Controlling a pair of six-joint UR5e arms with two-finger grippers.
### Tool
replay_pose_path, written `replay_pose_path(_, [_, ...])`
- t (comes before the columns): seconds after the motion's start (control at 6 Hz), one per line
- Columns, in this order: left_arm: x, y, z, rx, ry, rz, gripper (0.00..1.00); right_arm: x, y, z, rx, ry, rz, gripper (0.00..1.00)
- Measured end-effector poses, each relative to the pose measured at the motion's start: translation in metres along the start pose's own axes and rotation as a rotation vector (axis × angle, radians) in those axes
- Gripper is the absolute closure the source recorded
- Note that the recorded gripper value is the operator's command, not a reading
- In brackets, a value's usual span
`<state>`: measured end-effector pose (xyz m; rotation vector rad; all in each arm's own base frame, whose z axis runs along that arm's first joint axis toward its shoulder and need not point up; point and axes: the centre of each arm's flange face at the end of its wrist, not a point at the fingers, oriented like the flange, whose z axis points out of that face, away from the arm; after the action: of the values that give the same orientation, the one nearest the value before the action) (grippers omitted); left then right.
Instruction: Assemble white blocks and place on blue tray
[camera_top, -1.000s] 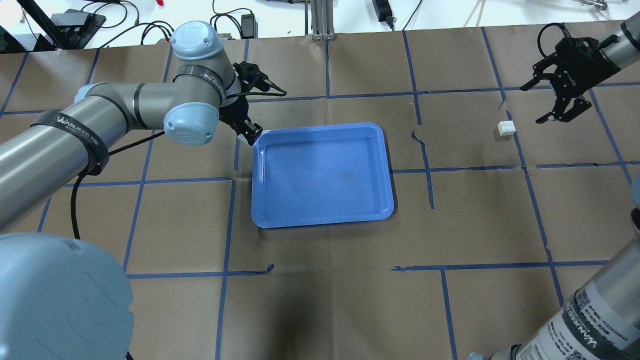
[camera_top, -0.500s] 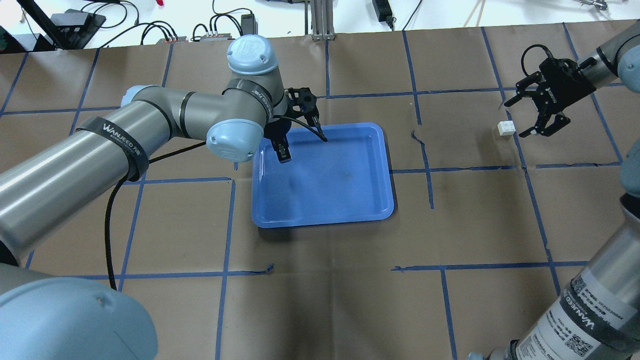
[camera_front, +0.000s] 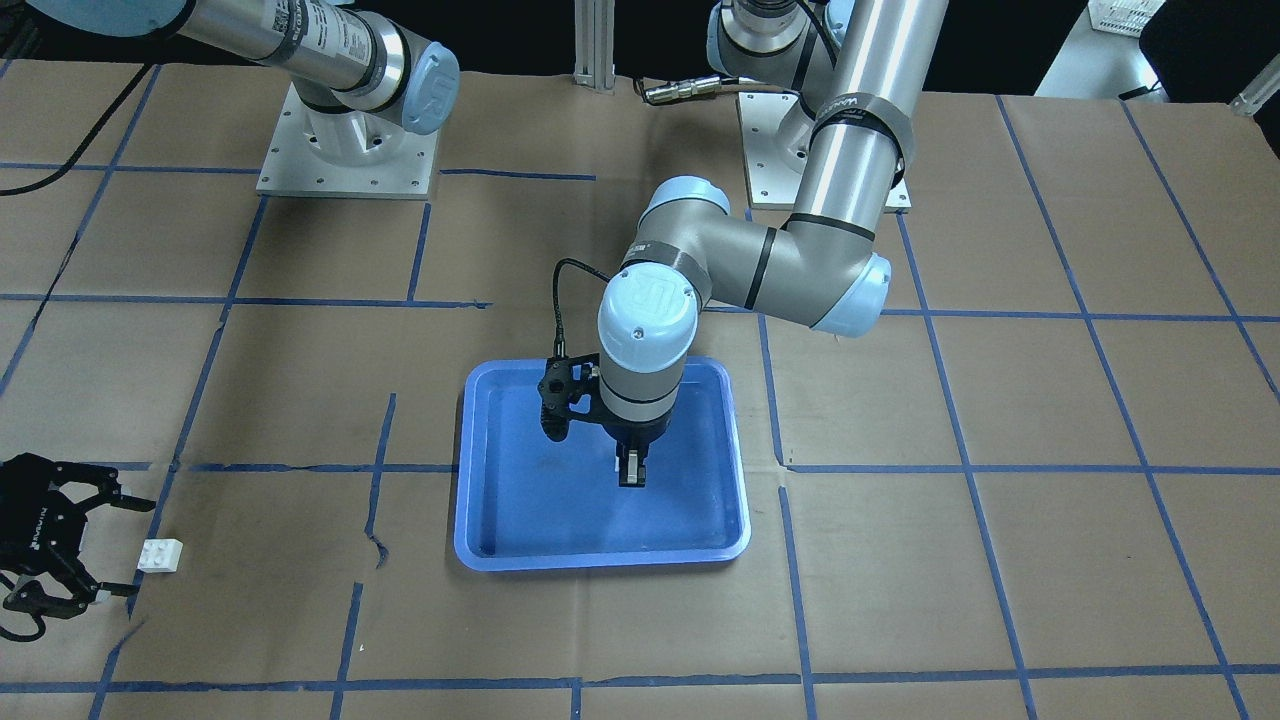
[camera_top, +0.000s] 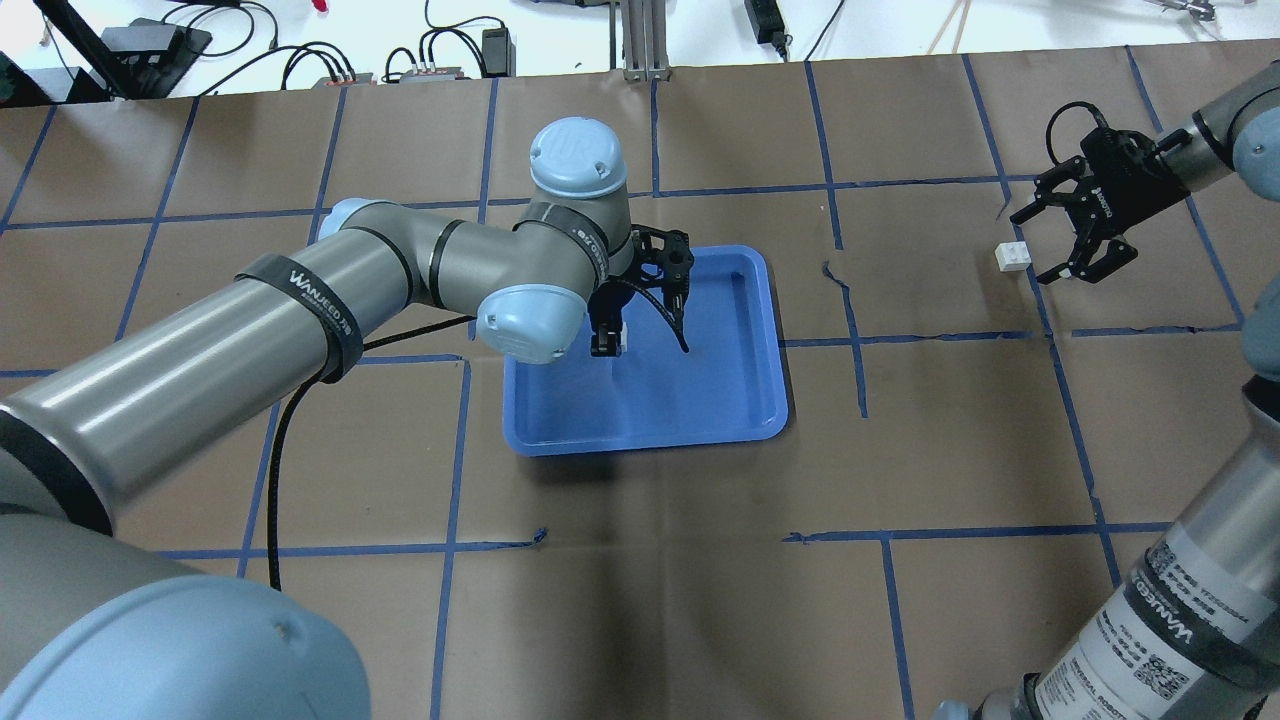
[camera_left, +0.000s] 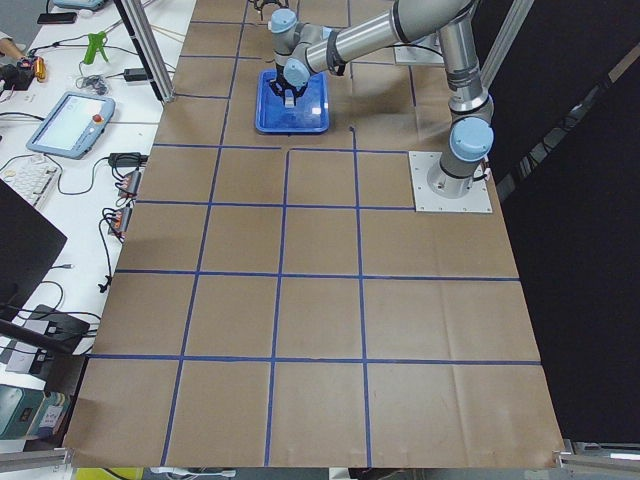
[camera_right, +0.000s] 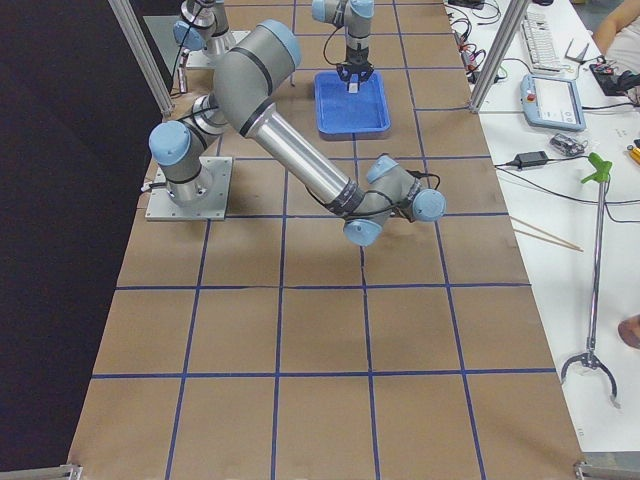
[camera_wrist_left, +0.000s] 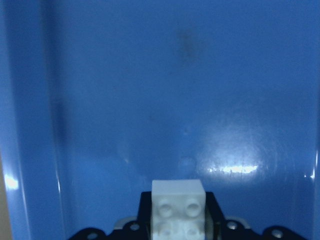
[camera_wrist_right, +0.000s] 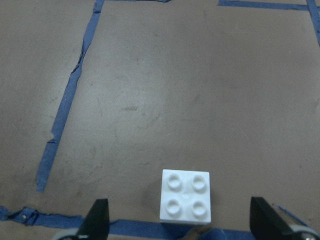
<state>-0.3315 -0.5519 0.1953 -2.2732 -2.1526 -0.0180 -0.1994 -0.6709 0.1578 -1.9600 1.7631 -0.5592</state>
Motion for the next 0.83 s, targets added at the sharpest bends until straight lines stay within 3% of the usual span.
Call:
replay_pose_path(0.17, [0.0033,-0.0076,0.0073,-0.002,0.004,0.015,0.62,-0.0006,0.0055,0.0027,0.001,0.000,0.008,0.04])
replay_pose_path(0.33, [0.0055,-0.0096,0.0110,-0.003,0.009,0.019,0.36,-0.0008,0.0067,0.0033,0.003,-0.001,0.010,0.12])
replay_pose_path(0.5, [0.0074,-0.0101,0.0098,-0.004,0.008,0.020,0.03,-0.0009,0.0065,0.0024,0.003,-0.001,0.011,0.23])
replay_pose_path(0.83, [0.0100,-0.0097,0.0045,-0.005,0.006,0.014,0.02,-0.0010,0.0053,0.0011,0.002,-0.003,0.009,0.42])
